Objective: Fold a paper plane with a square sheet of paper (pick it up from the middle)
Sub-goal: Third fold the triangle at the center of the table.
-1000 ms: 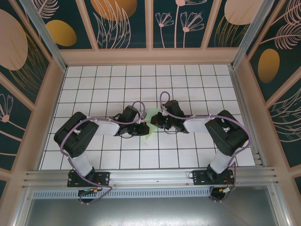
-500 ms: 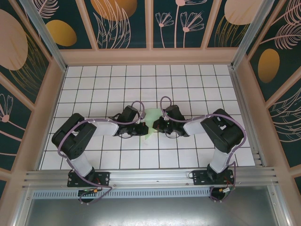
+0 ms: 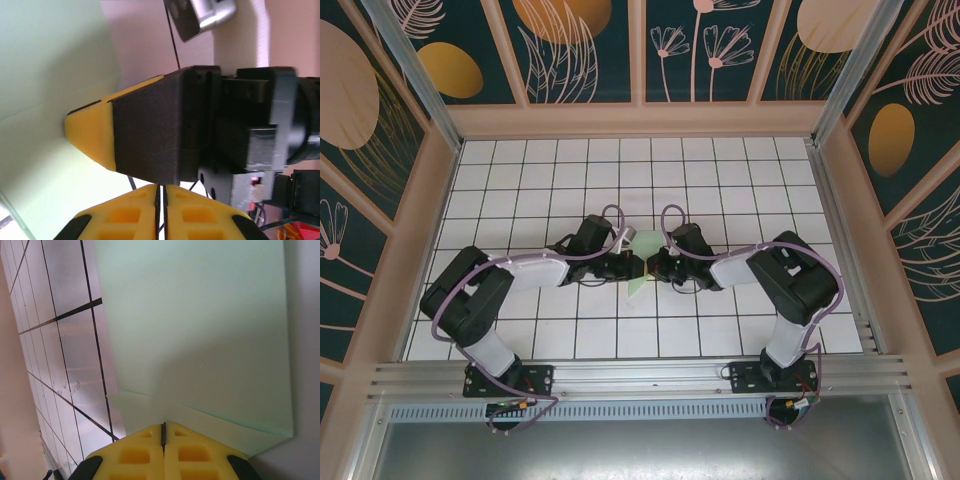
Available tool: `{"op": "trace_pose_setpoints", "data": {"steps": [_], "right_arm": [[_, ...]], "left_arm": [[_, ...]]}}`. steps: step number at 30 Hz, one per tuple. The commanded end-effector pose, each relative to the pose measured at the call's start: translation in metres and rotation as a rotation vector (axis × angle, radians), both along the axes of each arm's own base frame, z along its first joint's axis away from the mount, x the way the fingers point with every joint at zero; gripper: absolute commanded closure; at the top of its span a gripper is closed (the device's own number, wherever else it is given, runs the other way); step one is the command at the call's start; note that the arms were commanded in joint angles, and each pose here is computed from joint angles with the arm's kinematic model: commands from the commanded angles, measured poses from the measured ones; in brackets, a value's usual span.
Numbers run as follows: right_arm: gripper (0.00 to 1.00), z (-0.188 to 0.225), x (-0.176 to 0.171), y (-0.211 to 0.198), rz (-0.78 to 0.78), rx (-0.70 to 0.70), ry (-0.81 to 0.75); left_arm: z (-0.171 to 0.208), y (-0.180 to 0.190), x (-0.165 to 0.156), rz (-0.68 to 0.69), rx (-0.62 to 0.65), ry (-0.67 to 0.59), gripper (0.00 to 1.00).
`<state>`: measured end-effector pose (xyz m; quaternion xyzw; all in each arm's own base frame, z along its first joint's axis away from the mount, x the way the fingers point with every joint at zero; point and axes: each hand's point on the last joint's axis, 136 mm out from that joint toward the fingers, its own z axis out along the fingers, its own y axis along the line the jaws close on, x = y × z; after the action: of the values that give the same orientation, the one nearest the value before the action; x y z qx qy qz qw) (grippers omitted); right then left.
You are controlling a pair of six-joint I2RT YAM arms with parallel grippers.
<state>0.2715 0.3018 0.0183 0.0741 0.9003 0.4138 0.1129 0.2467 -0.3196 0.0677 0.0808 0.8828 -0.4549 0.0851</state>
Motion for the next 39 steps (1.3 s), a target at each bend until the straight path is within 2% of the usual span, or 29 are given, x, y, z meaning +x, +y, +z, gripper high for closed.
{"op": "trace_pose_setpoints", "data": {"steps": [1,6,15,19,23,36,39], "right_arm": [[0.93,-0.028,-0.004,-0.017,-0.035,-0.116,0.048],[0.93,-0.029,-0.003,-0.016,-0.029,-0.124,0.050],[0.93,-0.032,-0.004,-0.017,-0.030,-0.132,0.058],[0.93,-0.033,-0.004,-0.019,-0.032,-0.145,0.059],[0.93,-0.035,-0.004,-0.021,-0.033,-0.164,0.059],[0.93,-0.038,-0.006,-0.028,-0.037,-0.204,0.060],[0.93,-0.038,-0.007,-0.029,-0.039,-0.206,0.063]], "left_arm": [[-0.009,-0.003,-0.005,-0.005,-0.022,0.065,0.85],[-0.033,0.002,-0.006,0.005,0.037,0.100,0.87],[-0.052,0.006,-0.010,0.002,0.090,0.134,0.87],[-0.070,0.021,-0.015,0.013,0.184,0.141,0.87],[-0.080,0.032,-0.028,0.015,0.215,0.165,0.88],[-0.092,0.060,-0.067,0.006,0.247,0.225,0.88],[-0.083,0.062,-0.069,-0.003,0.240,0.205,0.87]]}}
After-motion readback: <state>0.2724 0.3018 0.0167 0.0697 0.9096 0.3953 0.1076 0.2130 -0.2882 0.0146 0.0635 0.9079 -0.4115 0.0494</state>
